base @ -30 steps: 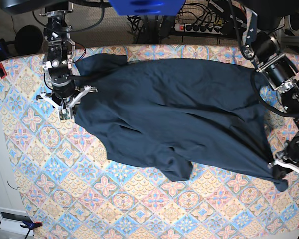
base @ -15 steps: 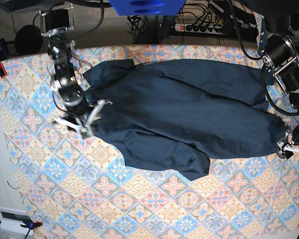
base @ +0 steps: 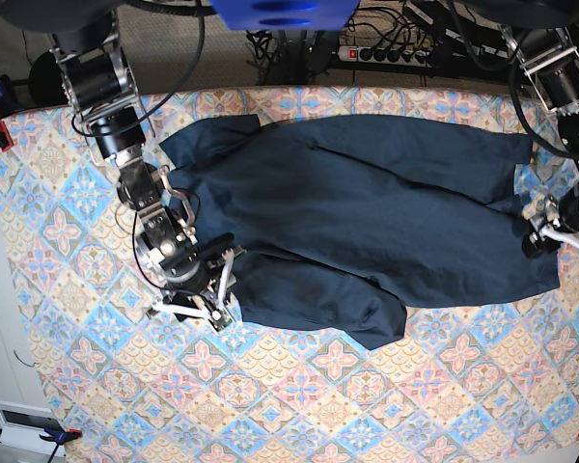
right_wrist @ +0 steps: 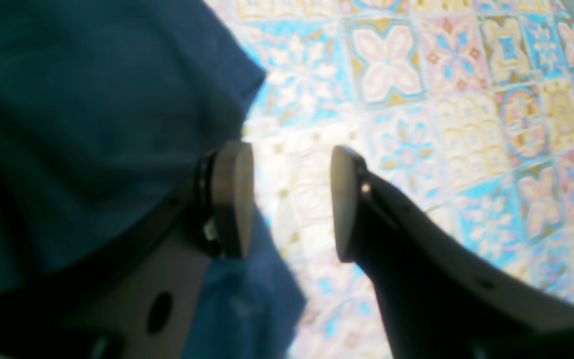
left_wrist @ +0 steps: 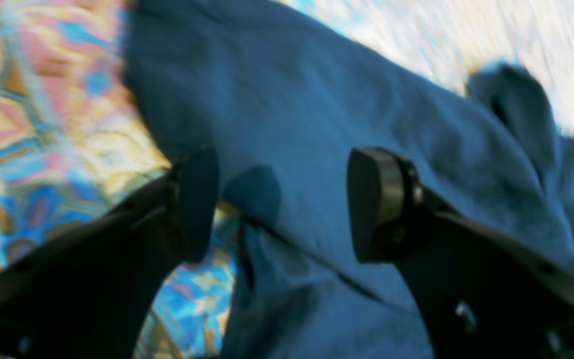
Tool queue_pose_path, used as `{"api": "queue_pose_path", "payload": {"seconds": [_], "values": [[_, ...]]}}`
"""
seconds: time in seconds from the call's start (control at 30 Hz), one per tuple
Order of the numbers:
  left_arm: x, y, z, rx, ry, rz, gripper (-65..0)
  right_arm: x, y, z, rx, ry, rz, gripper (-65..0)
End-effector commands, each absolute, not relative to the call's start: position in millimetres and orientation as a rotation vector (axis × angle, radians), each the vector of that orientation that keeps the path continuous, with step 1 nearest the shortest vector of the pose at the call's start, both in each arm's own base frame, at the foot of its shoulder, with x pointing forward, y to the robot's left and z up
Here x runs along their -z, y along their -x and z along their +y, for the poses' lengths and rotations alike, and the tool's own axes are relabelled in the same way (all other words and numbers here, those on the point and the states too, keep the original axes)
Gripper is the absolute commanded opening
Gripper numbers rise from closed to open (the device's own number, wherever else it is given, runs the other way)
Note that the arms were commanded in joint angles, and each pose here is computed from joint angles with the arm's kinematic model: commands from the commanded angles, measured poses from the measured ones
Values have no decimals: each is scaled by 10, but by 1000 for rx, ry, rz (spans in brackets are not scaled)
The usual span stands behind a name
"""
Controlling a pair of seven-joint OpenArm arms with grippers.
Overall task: Layout the t-shirt on the table in an organized manner, then fold the t-shirt properly
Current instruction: 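Move the right gripper to grasp the shirt's hem corner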
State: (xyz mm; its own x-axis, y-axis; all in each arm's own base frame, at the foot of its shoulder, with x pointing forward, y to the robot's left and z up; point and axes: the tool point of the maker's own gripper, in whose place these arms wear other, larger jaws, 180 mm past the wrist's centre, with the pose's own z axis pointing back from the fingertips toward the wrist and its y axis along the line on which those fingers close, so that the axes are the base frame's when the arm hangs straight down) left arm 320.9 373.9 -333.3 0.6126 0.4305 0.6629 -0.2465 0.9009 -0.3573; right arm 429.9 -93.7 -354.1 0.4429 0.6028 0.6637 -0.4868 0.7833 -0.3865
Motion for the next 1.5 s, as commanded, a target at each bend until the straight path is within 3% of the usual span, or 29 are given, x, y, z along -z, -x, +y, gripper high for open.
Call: {"api": "queue_pose_path", "payload": {"seconds": [0.0, 0.4, 0.67, 1.1, 1.47], "values": [[3168, -3232, 3761, -364, 225, -871, -280, 3356, -4456, -903, -690, 157, -933, -406], [3451, -2901, 3387, -337, 257, -814, -280, 3606, -4454, -560, -986, 135, -828, -409], [3621, -2808, 3220, -363, 297, -783, -280, 3623, -4644, -688, -965, 149, -832, -406], [3681, -2620, 3164, -343, 282, -754, -280, 3573, -4818, -13, -957, 19, -891, -405], [3747, -2523, 3168, -347, 276, -731, -280, 3753, -4941, -249, -920, 38, -848, -405]]}}
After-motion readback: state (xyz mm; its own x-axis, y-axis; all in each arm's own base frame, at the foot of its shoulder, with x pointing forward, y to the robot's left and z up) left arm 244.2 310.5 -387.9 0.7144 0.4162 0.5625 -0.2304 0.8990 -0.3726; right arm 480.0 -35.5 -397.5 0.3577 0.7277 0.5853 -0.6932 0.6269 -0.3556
